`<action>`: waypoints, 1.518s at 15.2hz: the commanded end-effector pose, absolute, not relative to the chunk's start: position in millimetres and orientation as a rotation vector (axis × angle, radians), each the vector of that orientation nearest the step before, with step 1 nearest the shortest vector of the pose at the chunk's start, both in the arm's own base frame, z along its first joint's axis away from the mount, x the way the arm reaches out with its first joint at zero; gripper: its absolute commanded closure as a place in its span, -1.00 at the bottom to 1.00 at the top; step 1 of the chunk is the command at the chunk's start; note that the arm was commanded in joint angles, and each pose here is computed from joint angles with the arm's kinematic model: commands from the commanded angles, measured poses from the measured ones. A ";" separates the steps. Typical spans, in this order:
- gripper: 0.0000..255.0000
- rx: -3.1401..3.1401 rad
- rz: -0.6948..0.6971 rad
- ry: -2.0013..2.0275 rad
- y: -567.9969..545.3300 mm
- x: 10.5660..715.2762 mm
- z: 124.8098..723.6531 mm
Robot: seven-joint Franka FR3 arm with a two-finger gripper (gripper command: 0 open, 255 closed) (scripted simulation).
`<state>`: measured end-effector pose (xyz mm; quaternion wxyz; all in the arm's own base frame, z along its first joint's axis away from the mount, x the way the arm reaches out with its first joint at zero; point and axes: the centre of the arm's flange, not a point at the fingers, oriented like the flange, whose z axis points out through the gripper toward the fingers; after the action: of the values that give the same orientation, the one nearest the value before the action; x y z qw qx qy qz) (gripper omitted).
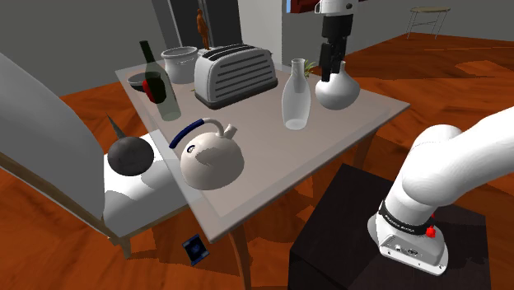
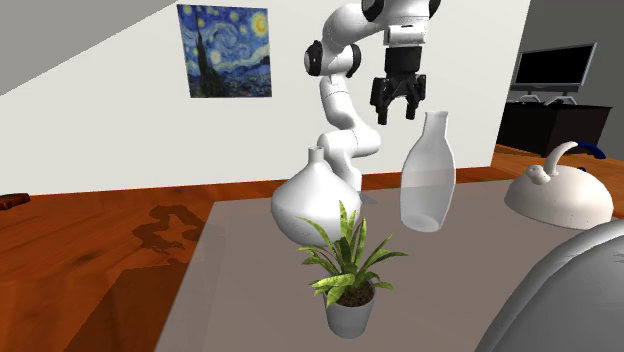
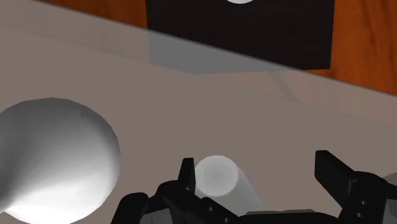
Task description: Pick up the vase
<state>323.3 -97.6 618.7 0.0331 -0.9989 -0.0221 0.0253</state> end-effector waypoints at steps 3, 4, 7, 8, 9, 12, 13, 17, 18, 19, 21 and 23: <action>-1.00 -3.084 0.093 -0.043 -149.1 336.3 616.2; -1.00 -3.087 0.097 -0.036 -161.5 340.1 615.7; -1.00 -3.093 0.108 -0.017 -198.7 351.3 614.4; -1.00 -3.096 0.111 -0.011 -211.2 354.9 614.0; -1.00 -3.098 0.115 -0.004 -223.6 358.5 613.6; -1.00 -3.105 0.126 0.016 -261.1 368.9 612.6; -1.00 -3.107 0.130 0.022 -273.6 372.3 612.3; -1.00 -3.115 0.144 0.048 -323.8 385.2 611.4; -1.00 -3.117 0.148 0.055 -336.3 388.3 611.2; -1.00 -3.117 0.148 0.055 -337.2 388.5 611.2; -1.00 -3.117 0.148 0.055 -337.1 388.4 600.7; -1.00 -3.117 0.148 0.055 -337.2 388.5 590.1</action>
<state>389.3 -336.4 595.2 0.0102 -0.9987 0.0177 0.0477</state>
